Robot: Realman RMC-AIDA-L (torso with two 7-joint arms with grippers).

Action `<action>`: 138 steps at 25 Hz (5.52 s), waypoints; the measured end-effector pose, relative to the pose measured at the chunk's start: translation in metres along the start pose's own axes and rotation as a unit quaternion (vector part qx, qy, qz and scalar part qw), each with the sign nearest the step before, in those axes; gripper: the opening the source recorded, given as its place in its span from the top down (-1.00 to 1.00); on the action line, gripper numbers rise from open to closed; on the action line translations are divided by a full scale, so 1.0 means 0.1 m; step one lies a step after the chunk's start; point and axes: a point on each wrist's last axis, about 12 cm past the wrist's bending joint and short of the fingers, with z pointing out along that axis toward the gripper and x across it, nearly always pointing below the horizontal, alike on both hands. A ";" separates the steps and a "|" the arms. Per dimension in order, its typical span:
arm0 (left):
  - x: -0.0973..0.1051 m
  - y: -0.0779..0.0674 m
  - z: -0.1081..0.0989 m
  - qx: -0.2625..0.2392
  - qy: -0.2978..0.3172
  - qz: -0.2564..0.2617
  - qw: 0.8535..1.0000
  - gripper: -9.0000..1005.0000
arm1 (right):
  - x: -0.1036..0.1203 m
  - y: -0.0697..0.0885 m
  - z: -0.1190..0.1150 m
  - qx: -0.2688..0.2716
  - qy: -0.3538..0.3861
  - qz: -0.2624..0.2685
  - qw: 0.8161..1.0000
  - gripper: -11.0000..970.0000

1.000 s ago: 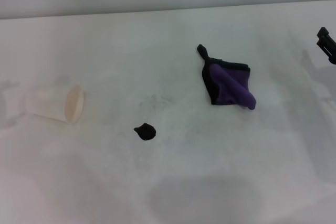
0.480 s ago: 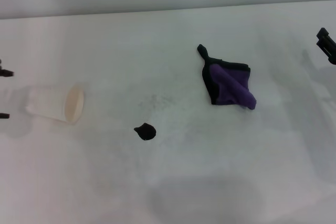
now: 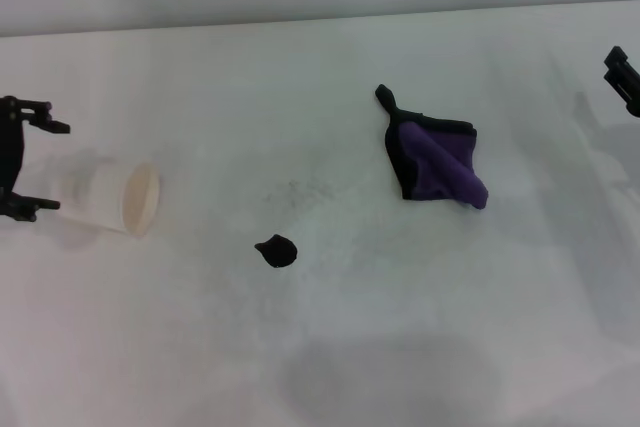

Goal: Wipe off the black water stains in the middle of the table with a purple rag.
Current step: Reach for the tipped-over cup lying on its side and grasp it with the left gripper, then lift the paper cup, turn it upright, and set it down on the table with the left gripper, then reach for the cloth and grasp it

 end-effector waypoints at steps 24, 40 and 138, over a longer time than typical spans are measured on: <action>-0.01 -0.21 0.57 -0.021 -0.013 -0.018 1.000 -0.75 | 0.04 0.02 -0.02 -0.009 0.011 0.005 1.000 -0.78; -0.02 -0.20 0.57 -0.095 -0.058 -0.080 0.991 -0.54 | 0.02 0.04 0.00 -0.013 0.009 0.005 1.000 -0.79; -0.19 -2.36 0.95 -0.338 -0.304 -0.618 0.642 -0.77 | -0.25 0.60 0.52 -0.134 0.000 0.004 0.991 -0.77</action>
